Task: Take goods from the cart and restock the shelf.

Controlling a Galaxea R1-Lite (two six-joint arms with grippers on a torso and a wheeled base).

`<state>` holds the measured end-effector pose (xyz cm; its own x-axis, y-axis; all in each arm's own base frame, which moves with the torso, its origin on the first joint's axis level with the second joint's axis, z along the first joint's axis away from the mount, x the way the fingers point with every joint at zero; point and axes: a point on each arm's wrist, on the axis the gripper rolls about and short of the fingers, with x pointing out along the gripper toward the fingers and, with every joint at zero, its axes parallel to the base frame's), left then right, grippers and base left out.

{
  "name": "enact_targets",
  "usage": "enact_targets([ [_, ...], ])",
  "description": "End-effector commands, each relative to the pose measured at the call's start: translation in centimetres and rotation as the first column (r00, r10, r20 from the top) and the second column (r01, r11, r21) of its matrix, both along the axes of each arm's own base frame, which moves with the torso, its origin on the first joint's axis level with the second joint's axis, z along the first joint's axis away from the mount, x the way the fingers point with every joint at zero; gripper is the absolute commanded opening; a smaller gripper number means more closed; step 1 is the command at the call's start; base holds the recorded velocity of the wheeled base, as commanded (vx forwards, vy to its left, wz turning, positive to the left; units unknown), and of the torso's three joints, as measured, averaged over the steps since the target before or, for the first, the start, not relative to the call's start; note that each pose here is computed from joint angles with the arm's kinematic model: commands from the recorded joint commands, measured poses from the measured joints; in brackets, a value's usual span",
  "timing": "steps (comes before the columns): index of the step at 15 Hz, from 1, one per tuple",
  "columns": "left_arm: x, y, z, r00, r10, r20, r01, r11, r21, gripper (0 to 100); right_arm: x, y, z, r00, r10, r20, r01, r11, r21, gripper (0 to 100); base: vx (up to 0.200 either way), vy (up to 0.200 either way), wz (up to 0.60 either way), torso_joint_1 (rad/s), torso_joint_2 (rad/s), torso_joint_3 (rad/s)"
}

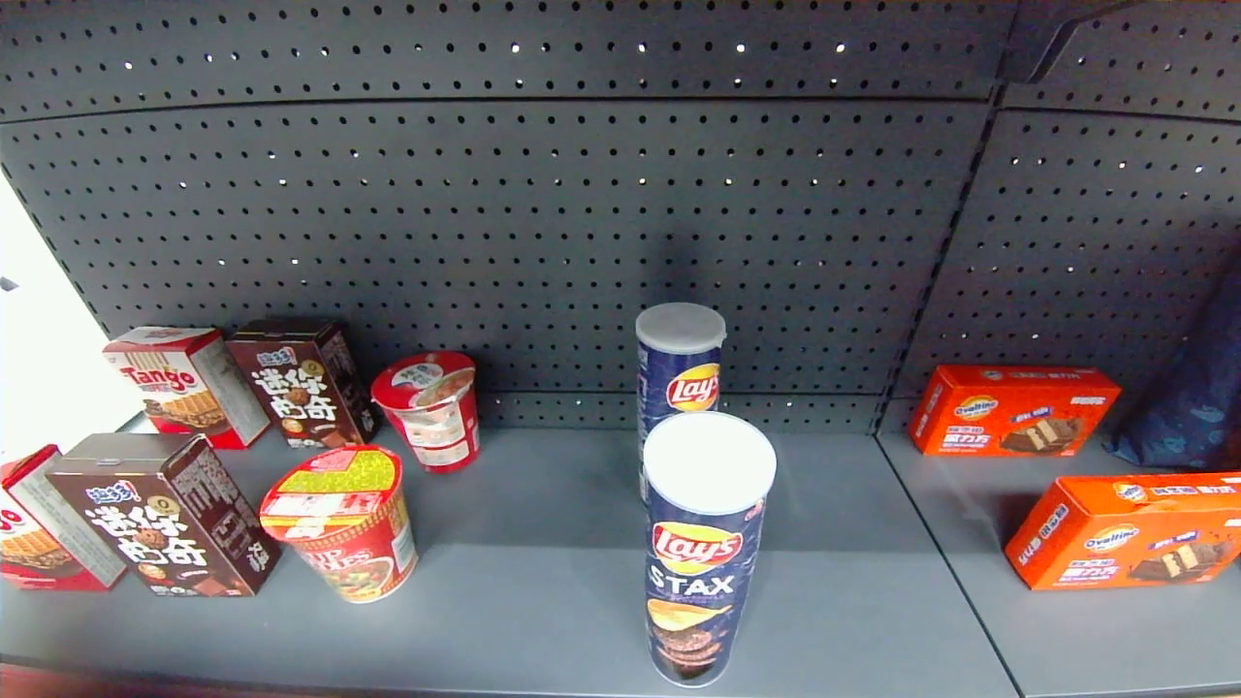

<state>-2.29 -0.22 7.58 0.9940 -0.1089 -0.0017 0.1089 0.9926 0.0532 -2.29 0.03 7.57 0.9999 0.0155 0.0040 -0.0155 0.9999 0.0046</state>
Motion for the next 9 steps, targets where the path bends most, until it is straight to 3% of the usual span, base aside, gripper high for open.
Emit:
enact_targets([
  [1,-0.01,0.0,-0.01,1.0,0.0,0.002,0.0,1.0,0.0,100,0.01,0.0,0.01,1.0,0.001,-0.001,-0.001,1.0,0.0,100,0.0,0.0,0.0,0.0,0.0,0.0],
  [9,-0.01,0.0,-0.01,1.0,0.0,0.002,0.0,1.0,0.0,100,0.01,0.0,0.01,1.0,0.001,-0.001,-0.001,1.0,0.001,100,0.0,0.0,0.0,0.0,0.0,0.0],
])
